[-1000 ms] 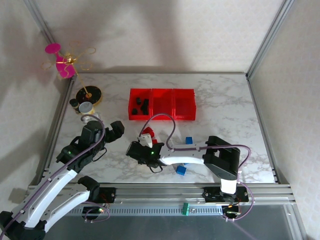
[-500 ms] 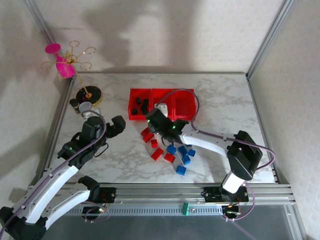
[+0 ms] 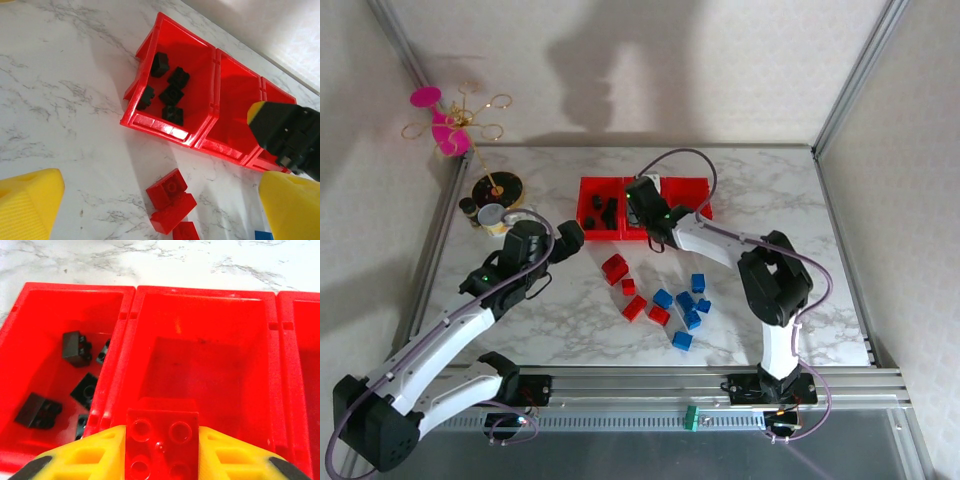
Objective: Sort the legos into containers by color
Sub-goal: Place the lego in the container.
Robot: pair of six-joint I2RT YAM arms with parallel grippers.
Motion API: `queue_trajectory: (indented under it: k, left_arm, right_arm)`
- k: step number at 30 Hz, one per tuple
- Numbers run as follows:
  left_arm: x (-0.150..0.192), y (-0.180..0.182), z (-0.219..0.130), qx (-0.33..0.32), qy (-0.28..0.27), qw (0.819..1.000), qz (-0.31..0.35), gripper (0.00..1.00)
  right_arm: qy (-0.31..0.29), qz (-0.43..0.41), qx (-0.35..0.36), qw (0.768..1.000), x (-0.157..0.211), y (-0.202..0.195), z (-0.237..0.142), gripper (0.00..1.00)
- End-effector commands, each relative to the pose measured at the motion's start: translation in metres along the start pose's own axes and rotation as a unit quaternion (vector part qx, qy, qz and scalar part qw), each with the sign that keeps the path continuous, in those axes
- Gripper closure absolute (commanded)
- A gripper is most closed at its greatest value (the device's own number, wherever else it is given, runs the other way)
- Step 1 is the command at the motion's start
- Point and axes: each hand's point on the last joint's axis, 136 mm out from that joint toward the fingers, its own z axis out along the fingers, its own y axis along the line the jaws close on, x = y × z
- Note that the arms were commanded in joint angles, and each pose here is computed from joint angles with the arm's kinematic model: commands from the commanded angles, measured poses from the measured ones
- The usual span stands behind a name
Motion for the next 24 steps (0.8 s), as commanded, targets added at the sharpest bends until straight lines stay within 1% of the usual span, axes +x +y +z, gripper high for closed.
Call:
queue_trajectory:
  k: [1,6,8,10,12,18,24]
  left_arm:
    - [-0.002,-0.005,0.006,0.01,-0.012,1.0,0.005,0.0]
    - [-0.002,-0.004,0.011,0.006,-0.014,1.0,0.003,0.0]
    - [-0.001,-0.004,0.012,0.006,-0.012,1.0,0.004,0.0]
    - [-0.001,-0.005,0.013,0.005,-0.011,1.0,0.006,0.0]
    - [-0.003,-0.005,0.012,0.005,-0.013,1.0,0.008,0.0]
    - [-0.007,-0.012,0.003,0.02,-0.01,1.0,0.009,0.0]
    - [-0.003,-0.007,-0.013,0.028,-0.006,0.999,0.014,0.0]
  right_arm:
    - [-0.014,-0.014,-0.002,1.0,-0.017,-0.001,0.018,0.65]
    - [-0.012,-0.017,0.009,1.0,-0.017,-0.008,0.042,0.61]
    - [-0.015,-0.025,0.009,1.0,-0.02,-0.006,0.046,0.58]
    - [-0.018,-0.03,0.009,0.999,-0.024,-0.004,0.048,0.51]
    - [-0.02,-0.032,0.006,0.999,-0.029,-0.002,0.046,0.51]
    - [-0.025,-0.026,-0.025,0.999,-0.041,0.007,0.02,0.47]
    - [-0.009,-0.042,-0.041,0.998,-0.023,0.021,-0.018,0.42]
